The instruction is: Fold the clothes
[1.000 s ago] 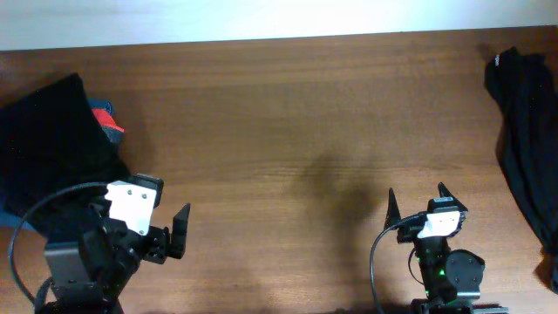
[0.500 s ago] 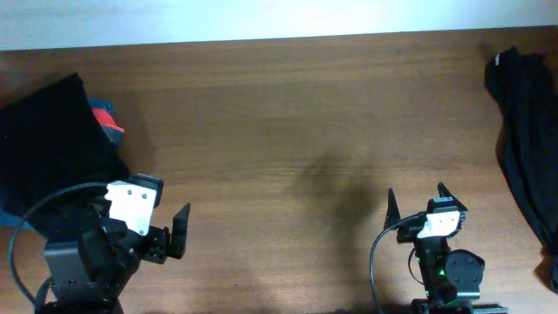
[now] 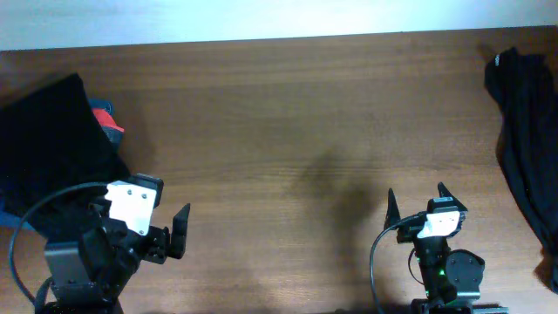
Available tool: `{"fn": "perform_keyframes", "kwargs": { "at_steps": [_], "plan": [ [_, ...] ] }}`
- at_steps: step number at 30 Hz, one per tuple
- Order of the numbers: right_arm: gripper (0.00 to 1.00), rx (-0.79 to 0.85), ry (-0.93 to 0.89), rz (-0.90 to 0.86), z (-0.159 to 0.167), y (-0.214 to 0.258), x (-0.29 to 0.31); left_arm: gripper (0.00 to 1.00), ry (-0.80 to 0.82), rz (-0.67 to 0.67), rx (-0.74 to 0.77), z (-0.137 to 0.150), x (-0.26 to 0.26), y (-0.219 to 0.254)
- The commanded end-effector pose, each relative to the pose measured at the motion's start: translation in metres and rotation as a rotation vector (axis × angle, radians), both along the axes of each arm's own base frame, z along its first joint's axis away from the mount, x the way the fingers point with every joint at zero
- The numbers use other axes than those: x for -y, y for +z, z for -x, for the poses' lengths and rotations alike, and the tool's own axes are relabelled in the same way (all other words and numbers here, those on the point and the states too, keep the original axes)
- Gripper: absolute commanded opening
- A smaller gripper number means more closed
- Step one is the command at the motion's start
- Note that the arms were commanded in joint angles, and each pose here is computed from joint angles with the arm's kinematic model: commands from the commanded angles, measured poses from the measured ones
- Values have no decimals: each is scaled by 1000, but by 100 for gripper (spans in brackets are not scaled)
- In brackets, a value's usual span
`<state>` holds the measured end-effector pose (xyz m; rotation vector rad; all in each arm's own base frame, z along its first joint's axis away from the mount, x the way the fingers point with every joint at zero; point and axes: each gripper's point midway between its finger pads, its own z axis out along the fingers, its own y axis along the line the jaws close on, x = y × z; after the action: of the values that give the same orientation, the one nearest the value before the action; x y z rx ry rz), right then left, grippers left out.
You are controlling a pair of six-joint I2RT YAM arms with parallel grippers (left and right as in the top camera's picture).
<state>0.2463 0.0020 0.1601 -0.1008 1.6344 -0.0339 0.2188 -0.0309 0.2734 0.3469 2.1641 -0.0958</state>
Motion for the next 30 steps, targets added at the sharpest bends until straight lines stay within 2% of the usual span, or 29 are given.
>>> {"fn": "perform_keyframes", "kwargs": {
  "at_steps": [1, 10, 21, 30],
  "plan": [
    [99, 0, 23, 5, 0, -2, -4, 99, 31, -8, -8, 1, -5, -3],
    [99, 0, 23, 5, 0, -2, -4, 99, 63, -36, 25, 0, -13, -4],
    [99, 0, 23, 5, 0, -2, -4, 99, 66, -38, 277, -12, -13, -39],
    [99, 0, 24, 5, 0, -2, -4, 99, 70, -39, 607, -21, -13, -49]
  ]
}}
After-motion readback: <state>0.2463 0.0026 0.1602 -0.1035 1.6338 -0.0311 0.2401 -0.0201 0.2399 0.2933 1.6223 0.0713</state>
